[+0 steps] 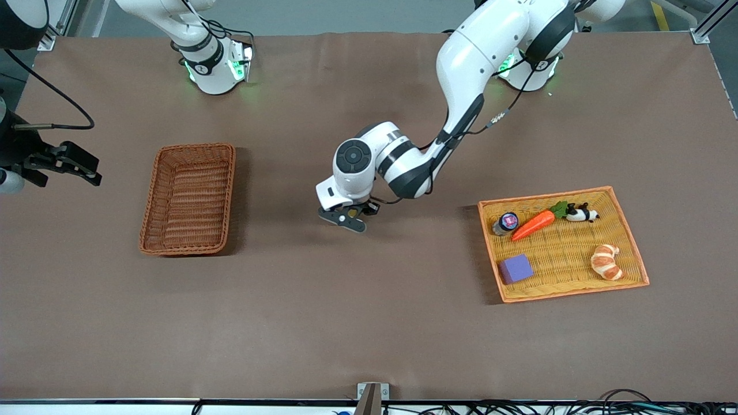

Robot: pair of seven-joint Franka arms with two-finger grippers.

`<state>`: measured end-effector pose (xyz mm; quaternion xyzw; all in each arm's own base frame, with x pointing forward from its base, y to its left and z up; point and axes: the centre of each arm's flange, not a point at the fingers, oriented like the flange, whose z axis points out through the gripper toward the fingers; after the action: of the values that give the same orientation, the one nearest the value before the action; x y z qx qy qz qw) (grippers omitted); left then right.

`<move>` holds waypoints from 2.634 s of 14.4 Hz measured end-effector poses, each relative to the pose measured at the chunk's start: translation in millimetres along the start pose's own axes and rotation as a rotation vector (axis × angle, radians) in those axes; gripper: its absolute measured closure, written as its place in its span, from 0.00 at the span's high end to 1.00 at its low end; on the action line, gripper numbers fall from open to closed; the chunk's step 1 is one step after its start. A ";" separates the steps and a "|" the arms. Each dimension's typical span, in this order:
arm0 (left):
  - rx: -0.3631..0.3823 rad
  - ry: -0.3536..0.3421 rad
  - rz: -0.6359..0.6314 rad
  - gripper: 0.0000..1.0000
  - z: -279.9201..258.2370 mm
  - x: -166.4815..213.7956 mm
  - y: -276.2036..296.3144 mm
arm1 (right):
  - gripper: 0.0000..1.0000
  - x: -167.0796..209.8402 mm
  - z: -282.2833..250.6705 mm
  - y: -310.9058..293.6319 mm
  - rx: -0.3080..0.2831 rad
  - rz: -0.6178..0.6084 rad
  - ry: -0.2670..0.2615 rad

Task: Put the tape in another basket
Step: 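Lift the tape with the left gripper and carry it toward the basket, then set the tape down mid-table while the right gripper reaches toward it, then grasp the tape with the right gripper while the left gripper withdraws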

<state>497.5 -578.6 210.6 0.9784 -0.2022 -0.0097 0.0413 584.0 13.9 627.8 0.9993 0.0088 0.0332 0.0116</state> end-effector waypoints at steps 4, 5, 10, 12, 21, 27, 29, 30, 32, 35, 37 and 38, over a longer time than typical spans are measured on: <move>-0.026 0.037 0.021 0.26 17.2 -2.0 12.8 | 1.00 -0.8 1.5 5.2 -0.001 0.009 -0.009; -0.034 0.052 0.023 0.26 18.1 -0.7 14.0 | 1.00 -0.9 2.3 6.1 0.000 0.010 -0.011; -0.060 0.136 0.005 0.68 -14.3 19.1 5.0 | 1.00 -3.2 6.5 -9.1 0.003 -0.017 -0.035; -0.038 0.128 -0.026 0.89 -52.6 30.1 -18.6 | 1.00 -5.0 19.2 -12.3 0.004 -0.023 -0.057; 0.069 0.111 -0.319 1.00 -320.5 24.3 -239.4 | 1.00 -32.0 138.3 -205.7 0.047 -0.095 -0.018; 0.086 0.158 -0.469 1.00 -390.3 -1.9 -342.6 | 1.00 -64.1 277.8 -316.7 -0.048 -0.124 -0.030; 0.093 0.171 -0.486 1.00 -407.9 -11.5 -369.8 | 1.00 -73.9 322.9 -341.3 -0.046 -0.127 -0.036; 0.096 0.181 -0.492 1.00 -417.7 -16.9 -383.7 | 1.00 -78.5 338.5 -350.8 -0.039 -0.133 -0.040; 0.093 0.196 -0.499 1.00 -434.6 -28.0 -408.2 | 1.00 -83.0 356.4 -360.7 -0.024 -0.143 -0.042; 0.068 0.199 -0.499 1.00 -444.1 -40.0 -437.4 | 1.00 -83.8 374.4 -362.0 -0.031 -0.170 -0.033; 0.058 0.195 -0.479 1.00 -447.2 -47.6 -444.5 | 1.00 -88.0 386.9 -365.0 -0.038 -0.207 -0.019; 0.062 0.190 -0.462 1.00 -447.7 -52.1 -443.9 | 1.00 -92.3 393.9 -366.6 -0.047 -0.230 -0.011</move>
<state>640.9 -117.4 619.2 0.9960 0.0312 0.0794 0.0269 511.9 369.8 220.1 0.9914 0.1226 0.0261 0.0388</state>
